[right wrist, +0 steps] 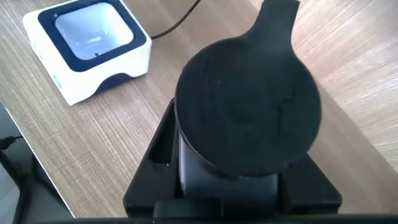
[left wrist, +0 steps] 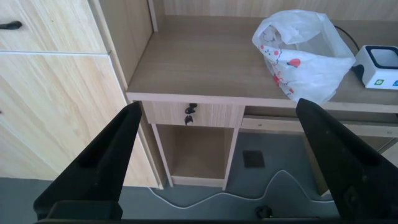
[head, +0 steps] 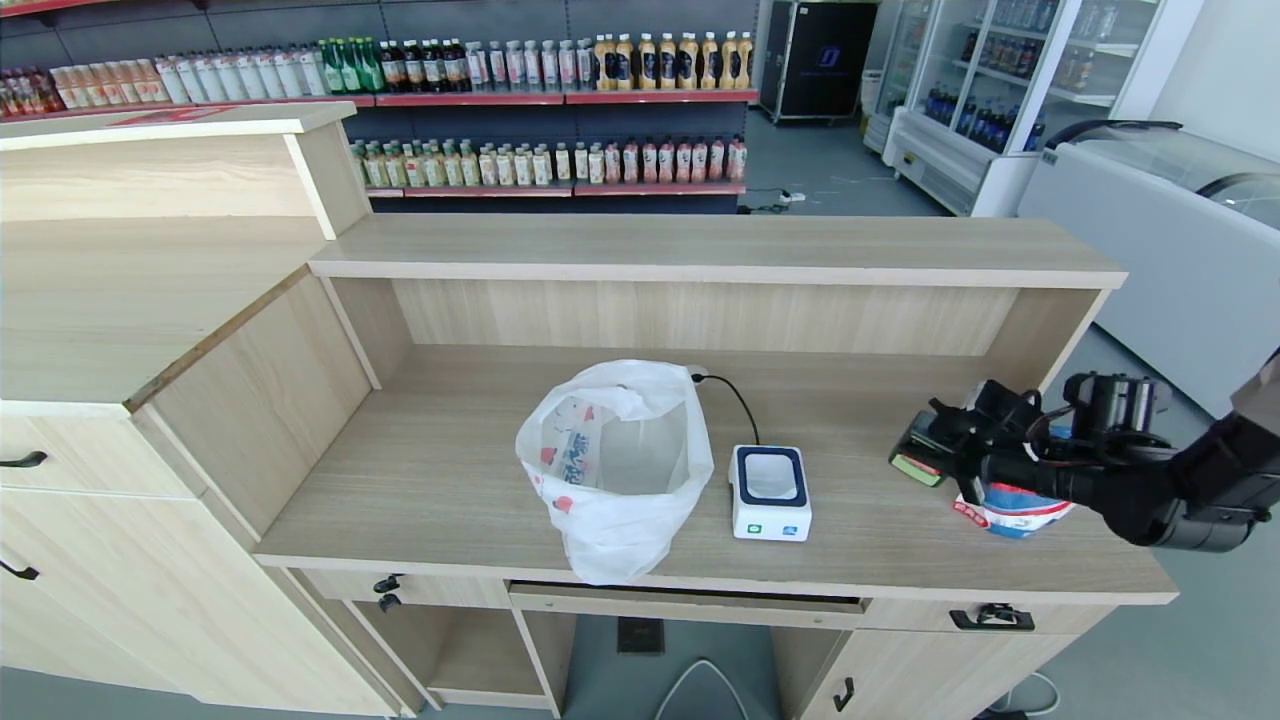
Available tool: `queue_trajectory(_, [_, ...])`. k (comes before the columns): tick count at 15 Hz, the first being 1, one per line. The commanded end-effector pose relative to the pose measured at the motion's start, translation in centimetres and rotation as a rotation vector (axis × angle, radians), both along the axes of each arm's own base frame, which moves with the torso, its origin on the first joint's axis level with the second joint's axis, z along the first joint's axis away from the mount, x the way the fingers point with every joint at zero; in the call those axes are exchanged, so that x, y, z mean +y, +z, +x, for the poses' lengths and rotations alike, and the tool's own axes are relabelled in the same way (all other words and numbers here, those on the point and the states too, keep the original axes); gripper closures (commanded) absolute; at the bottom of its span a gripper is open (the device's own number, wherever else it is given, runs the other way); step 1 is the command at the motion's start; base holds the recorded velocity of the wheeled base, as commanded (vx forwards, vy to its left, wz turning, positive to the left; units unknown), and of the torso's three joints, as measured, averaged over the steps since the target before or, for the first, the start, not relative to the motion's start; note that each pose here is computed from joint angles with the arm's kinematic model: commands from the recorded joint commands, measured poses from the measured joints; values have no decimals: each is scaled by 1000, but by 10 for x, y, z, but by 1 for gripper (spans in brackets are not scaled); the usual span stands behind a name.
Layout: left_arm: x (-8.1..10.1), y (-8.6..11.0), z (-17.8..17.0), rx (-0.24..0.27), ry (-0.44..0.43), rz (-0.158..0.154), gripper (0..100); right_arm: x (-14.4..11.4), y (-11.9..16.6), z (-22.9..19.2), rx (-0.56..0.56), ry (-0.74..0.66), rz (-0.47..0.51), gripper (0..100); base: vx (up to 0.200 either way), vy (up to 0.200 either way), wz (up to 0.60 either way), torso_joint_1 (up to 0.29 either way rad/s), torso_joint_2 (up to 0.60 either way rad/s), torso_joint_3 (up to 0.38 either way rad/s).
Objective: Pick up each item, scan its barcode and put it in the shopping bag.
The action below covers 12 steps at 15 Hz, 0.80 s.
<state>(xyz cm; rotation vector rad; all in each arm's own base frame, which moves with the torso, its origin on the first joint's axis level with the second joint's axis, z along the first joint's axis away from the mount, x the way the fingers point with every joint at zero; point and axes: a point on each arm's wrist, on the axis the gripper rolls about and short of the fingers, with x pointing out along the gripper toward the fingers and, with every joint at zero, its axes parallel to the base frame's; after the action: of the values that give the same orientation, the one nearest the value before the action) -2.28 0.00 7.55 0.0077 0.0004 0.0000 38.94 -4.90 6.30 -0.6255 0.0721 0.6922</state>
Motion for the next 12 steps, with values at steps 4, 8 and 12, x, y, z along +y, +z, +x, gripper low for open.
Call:
queue_trajectory(4, [0, 0, 0, 0, 0, 0, 0, 2, 127, -99, -378, -30, -141, 100, 0, 0, 0, 0, 0, 0])
queue_trajectory(8, [0, 0, 0, 0, 0, 0, 0, 39, 149, -139, -880, 286, -607, 100, 0, 0, 0, 0, 0, 0])
queue_trajectory(12, [0, 0, 0, 0, 0, 0, 0, 117, 145, -167, -1316, 598, -756, 100, 0, 0, 0, 0, 0, 0])
